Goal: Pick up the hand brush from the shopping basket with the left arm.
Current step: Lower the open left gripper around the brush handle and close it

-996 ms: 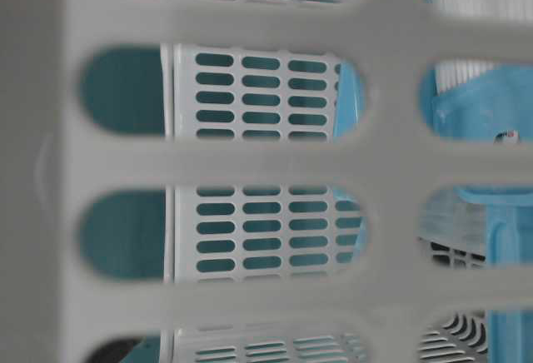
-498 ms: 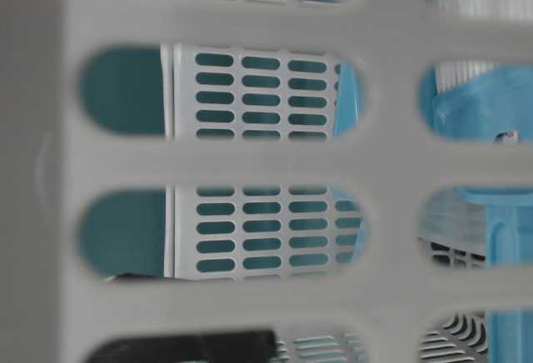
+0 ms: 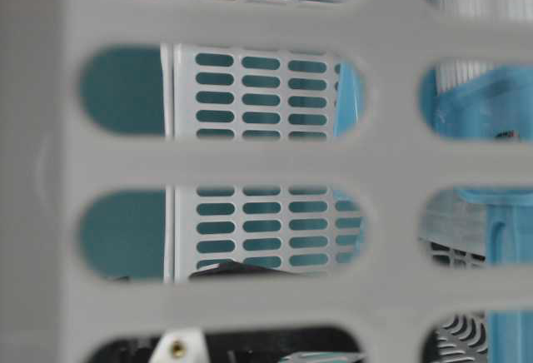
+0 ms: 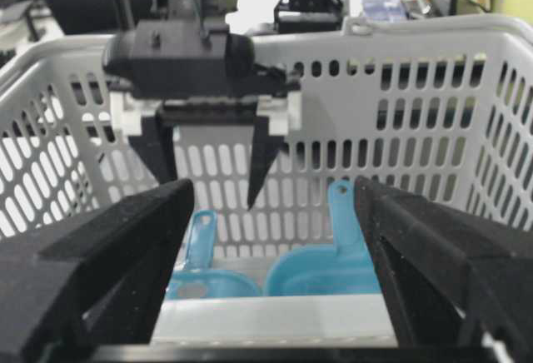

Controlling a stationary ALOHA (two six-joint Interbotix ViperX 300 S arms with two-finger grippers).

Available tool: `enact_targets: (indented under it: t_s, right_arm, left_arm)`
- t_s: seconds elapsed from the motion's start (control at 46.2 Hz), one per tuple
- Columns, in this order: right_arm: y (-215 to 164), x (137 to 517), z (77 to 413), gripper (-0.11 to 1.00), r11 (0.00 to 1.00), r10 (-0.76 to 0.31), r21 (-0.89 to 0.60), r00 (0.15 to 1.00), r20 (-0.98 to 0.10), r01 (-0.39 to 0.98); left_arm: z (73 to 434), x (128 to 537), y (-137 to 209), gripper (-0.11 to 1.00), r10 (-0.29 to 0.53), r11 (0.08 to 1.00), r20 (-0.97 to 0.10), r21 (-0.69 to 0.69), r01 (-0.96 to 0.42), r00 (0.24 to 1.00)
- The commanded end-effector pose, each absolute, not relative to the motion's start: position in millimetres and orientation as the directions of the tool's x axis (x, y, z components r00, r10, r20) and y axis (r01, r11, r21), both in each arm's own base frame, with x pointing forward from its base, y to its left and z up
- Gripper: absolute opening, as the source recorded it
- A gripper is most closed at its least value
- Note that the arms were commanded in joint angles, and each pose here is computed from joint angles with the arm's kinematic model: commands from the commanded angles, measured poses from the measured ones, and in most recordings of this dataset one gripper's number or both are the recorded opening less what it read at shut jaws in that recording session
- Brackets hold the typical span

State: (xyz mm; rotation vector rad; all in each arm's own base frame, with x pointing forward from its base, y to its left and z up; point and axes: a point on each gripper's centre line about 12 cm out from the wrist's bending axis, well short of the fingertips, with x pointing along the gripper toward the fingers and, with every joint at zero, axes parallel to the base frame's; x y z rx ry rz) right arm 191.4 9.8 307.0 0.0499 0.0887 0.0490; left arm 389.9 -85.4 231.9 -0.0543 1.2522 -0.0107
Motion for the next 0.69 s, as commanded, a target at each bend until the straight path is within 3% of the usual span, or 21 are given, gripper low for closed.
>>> enact_targets:
  t_s: [0.0, 0.325, 0.671]
  right_arm:
    - [10, 192, 310, 0.74, 0.997, 0.054, 0.055, 0.995, -0.078, -0.05]
    - [10, 192, 305, 0.74, 0.997, 0.054, 0.055, 0.995, -0.089, -0.049]
    - [10, 192, 302, 0.74, 0.997, 0.054, 0.057, 0.994, -0.093, -0.049]
  left_arm:
    - [236, 392, -89, 0.91, -0.042, 0.998, -0.942, -0.052, -0.02, 0.334]
    - [205, 397, -95, 0.91, -0.056, 0.997, -0.931, -0.071, -0.028, 0.362]
    - [160, 396, -97, 0.91, -0.045, 0.998, -0.952, -0.054, -0.02, 0.303]
